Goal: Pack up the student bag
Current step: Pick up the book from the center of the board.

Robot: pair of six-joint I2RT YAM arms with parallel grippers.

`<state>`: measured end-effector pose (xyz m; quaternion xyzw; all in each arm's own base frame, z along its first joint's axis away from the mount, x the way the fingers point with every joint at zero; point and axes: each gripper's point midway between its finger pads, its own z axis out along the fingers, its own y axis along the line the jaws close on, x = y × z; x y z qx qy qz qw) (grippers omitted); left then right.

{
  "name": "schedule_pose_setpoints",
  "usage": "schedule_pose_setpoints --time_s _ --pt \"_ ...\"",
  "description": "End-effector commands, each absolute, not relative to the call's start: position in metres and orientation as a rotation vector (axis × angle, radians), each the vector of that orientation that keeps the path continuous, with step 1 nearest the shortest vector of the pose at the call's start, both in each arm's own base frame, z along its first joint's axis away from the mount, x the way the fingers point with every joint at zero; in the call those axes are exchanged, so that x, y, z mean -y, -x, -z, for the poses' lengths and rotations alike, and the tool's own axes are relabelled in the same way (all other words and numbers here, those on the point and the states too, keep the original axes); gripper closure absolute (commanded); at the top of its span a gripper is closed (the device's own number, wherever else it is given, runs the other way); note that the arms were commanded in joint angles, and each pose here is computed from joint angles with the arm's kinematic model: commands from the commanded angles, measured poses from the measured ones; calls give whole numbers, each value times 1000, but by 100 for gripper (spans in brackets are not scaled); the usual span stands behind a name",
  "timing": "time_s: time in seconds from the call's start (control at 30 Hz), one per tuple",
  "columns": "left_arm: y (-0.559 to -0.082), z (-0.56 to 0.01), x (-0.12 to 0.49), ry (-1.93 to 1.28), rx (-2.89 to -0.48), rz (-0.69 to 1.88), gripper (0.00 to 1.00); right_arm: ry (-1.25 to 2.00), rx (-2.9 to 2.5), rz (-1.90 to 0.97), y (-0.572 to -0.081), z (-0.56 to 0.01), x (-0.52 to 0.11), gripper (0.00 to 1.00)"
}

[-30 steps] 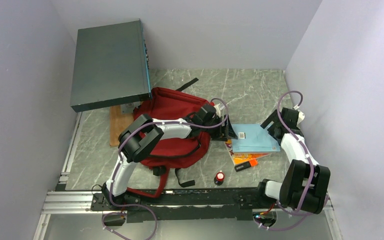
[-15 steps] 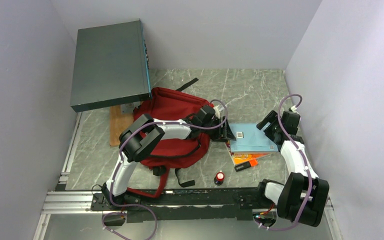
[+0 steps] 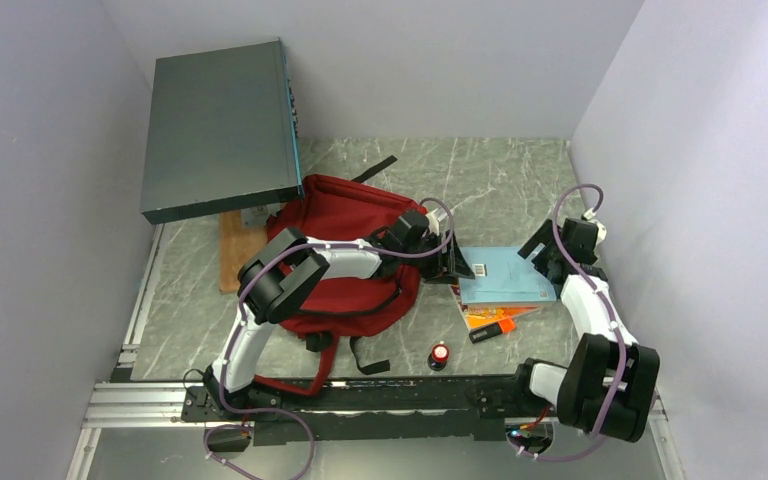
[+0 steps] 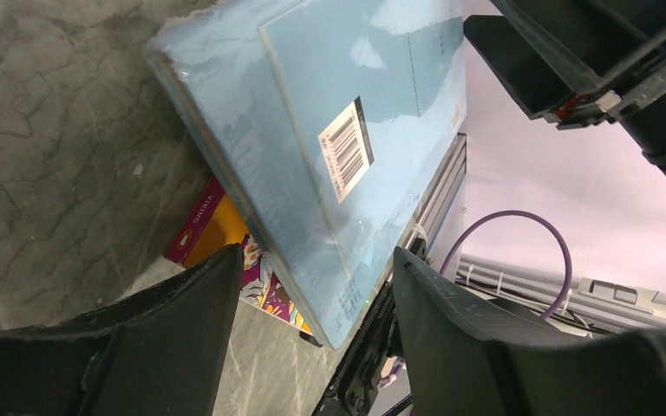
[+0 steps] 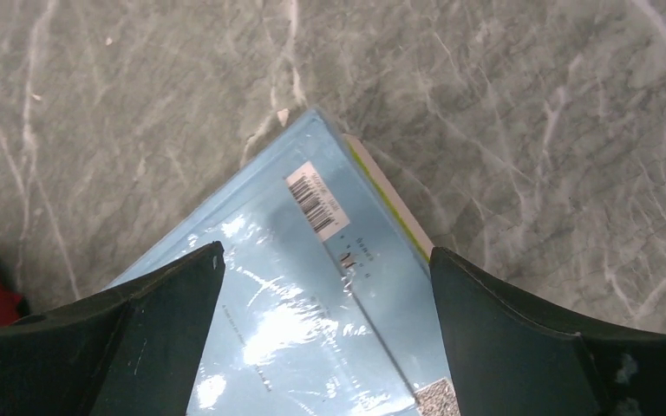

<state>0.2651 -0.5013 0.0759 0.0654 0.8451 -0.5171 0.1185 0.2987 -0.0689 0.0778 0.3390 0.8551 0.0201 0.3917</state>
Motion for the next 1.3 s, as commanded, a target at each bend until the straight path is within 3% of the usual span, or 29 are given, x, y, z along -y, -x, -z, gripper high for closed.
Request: schedule_pose_setpoints --time_s 0.0,0.43,0.6,0.93,1.13,1.27 --pt "-266 -95 511 -226 -2404 1591 32 -876 -2181 15 -303 -74 80 9" --pt "-265 -103 513 -246 -2376 1625 44 -775 -2203 -169 -298 -78 42 16" --pt "-262 -109 510 -231 -2357 1643 55 -741 -2202 -194 -294 -79 32 22" --pt "-261 -155 492 -227 -2238 1624 89 -694 -2180 -8 -290 -91 46 13" --pt "-256 -173 484 -201 -2206 1657 99 -575 -2120 95 -291 -123 32 7" --pt "-260 -180 475 -165 -2238 1620 100 -398 -2063 71 -294 -152 0 5"
